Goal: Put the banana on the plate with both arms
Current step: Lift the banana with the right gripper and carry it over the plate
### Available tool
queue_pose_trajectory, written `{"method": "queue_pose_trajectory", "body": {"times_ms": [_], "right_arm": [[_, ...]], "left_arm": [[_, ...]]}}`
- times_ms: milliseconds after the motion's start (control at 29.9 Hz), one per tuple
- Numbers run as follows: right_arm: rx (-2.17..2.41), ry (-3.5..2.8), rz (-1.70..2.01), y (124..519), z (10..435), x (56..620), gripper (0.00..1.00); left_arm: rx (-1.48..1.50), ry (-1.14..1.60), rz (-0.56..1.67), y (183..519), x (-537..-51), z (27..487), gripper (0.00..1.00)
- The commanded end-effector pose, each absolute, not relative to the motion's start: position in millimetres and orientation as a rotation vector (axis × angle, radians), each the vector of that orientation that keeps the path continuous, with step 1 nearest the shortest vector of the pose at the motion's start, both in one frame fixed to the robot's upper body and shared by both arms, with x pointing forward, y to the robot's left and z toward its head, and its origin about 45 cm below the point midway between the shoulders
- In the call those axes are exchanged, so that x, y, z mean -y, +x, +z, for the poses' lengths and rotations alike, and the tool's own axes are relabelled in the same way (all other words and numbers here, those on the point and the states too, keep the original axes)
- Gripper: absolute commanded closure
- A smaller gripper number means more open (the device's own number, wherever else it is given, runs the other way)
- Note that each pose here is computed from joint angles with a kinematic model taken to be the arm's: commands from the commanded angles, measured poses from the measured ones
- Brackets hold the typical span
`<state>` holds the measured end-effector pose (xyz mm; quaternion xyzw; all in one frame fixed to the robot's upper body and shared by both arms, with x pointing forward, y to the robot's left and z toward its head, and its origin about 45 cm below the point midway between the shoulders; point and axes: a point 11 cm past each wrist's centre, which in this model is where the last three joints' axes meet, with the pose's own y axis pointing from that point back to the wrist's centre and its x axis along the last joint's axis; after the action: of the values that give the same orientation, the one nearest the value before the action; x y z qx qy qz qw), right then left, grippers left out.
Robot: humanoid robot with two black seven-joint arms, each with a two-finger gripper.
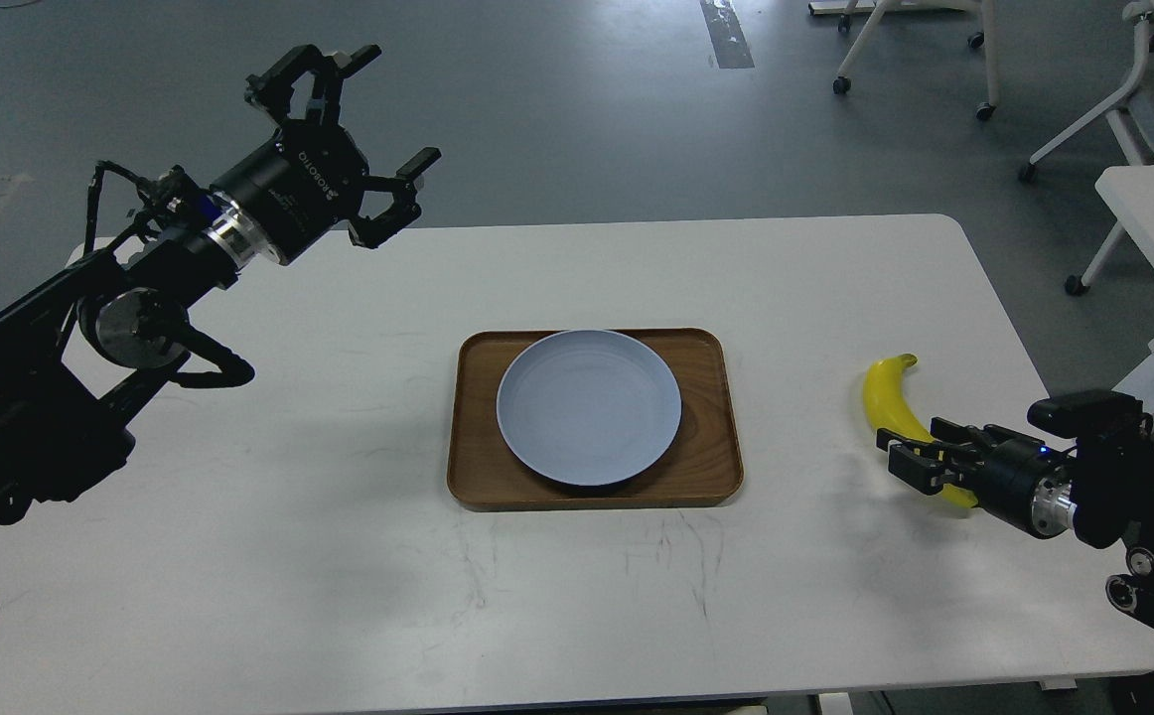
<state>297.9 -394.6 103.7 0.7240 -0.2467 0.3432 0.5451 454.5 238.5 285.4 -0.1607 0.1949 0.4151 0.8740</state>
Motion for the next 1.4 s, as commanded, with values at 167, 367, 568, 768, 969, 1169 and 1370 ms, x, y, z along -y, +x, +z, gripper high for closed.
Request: {"method": "queue_pose_trajectory", "body": {"times_ms": [167, 367, 568, 768, 969, 1169, 1370], "right_arm": [[0.576, 1.718, 0.825, 299.5, 101.6, 391.8, 0.81], [0.593, 1.778, 0.903, 304.3, 105.4, 380.7, 0.92], [0.623, 1.788, 1.013, 330.0, 132.0, 367.9, 0.92], [0.611, 1.823, 1.216, 370.8, 177.9, 332.0, 0.92], [0.277, 1.870, 1.409, 395.3, 195.6, 264.6, 0.92], [0.110, 1.942, 1.417, 398.1, 178.7, 207.5, 0.91], [0.062, 1.953, 1.406, 404.5, 171.3, 179.3, 0.91]], "left_arm": [[-0.430, -0.313, 0.890, 451.4, -240.6, 272.1, 0.02], [-0.438, -0.268, 0.951, 454.2, -241.8, 262.9, 0.02], [-0.443, -0.231, 1.062, 460.5, -250.3, 254.6, 0.02], [-0.441, -0.231, 1.068, 460.8, -251.5, 254.7, 0.02], [-0.431, -0.226, 1.086, 461.1, -260.2, 256.0, 0.02], [-0.423, -0.225, 1.099, 461.2, -265.9, 256.8, 0.02], [-0.442, -0.216, 1.106, 457.5, -267.6, 247.8, 0.02]]}}
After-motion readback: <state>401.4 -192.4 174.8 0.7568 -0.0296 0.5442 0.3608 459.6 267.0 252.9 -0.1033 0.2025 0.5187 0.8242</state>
